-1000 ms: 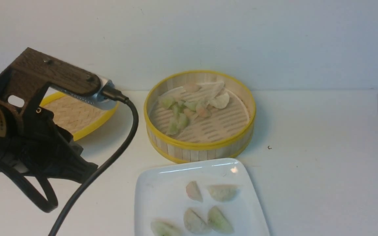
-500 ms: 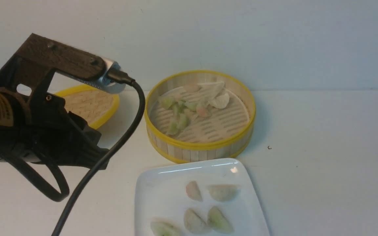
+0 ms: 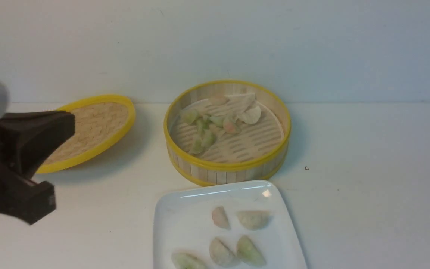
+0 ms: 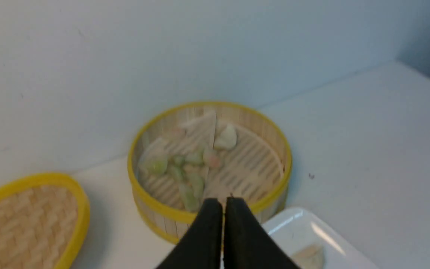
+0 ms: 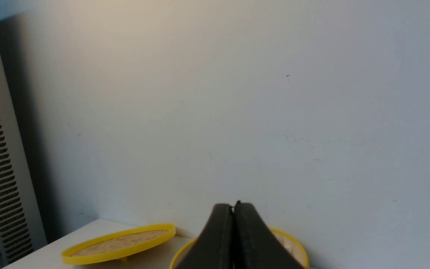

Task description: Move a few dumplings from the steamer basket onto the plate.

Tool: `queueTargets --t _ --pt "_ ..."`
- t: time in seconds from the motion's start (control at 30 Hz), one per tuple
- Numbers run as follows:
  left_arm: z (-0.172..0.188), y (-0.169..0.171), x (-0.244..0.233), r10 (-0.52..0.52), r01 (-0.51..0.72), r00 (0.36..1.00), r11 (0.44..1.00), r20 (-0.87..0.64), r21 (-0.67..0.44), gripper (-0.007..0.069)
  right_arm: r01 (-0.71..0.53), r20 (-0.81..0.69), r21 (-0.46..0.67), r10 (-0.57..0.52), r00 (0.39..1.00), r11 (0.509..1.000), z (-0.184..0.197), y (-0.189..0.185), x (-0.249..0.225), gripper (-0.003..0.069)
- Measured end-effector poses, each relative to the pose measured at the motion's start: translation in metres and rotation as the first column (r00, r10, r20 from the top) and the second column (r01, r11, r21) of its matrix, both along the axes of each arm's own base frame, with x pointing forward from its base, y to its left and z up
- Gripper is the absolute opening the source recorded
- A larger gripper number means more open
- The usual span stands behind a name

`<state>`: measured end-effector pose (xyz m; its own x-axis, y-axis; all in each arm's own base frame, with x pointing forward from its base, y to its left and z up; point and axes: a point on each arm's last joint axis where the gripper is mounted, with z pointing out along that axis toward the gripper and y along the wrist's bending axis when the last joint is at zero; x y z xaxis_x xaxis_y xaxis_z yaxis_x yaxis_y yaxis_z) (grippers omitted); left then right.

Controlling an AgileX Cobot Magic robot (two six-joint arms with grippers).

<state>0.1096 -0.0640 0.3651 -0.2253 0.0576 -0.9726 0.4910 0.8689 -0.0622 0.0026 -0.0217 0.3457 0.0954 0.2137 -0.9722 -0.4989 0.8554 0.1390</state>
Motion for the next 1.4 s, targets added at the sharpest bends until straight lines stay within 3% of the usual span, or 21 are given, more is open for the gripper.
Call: queueTargets --t 0.33,0.97,1.23,1.27,1.4 --pt "-0.003 0.016 -0.028 0.004 0.004 0.993 0.998 0.119 -0.070 -0.0006 0.000 0.000 0.000 0.000 1.000 1.000 0.000 0.000 0.000 -0.0014" --pt "-0.008 0.019 -0.027 0.020 -0.016 0.991 0.999 0.134 -0.033 -0.0006 0.000 0.000 0.000 0.000 1.000 1.000 0.000 0.000 0.000 -0.0014" --pt "-0.074 0.046 -0.042 0.247 -0.254 0.961 0.966 0.123 0.040 -0.0006 0.001 0.000 0.000 -0.001 1.000 1.000 0.000 0.000 0.000 -0.0014" --pt "-0.098 0.053 -0.049 0.319 -0.326 0.940 0.945 0.118 0.041 -0.0006 0.001 0.000 0.000 -0.001 1.000 1.000 0.000 0.000 0.000 -0.0014" --pt "-0.149 0.059 -0.057 0.407 -0.414 0.908 0.908 0.098 0.060 -0.0006 0.001 0.000 0.000 -0.001 1.000 1.000 0.000 0.000 0.000 -0.0014"
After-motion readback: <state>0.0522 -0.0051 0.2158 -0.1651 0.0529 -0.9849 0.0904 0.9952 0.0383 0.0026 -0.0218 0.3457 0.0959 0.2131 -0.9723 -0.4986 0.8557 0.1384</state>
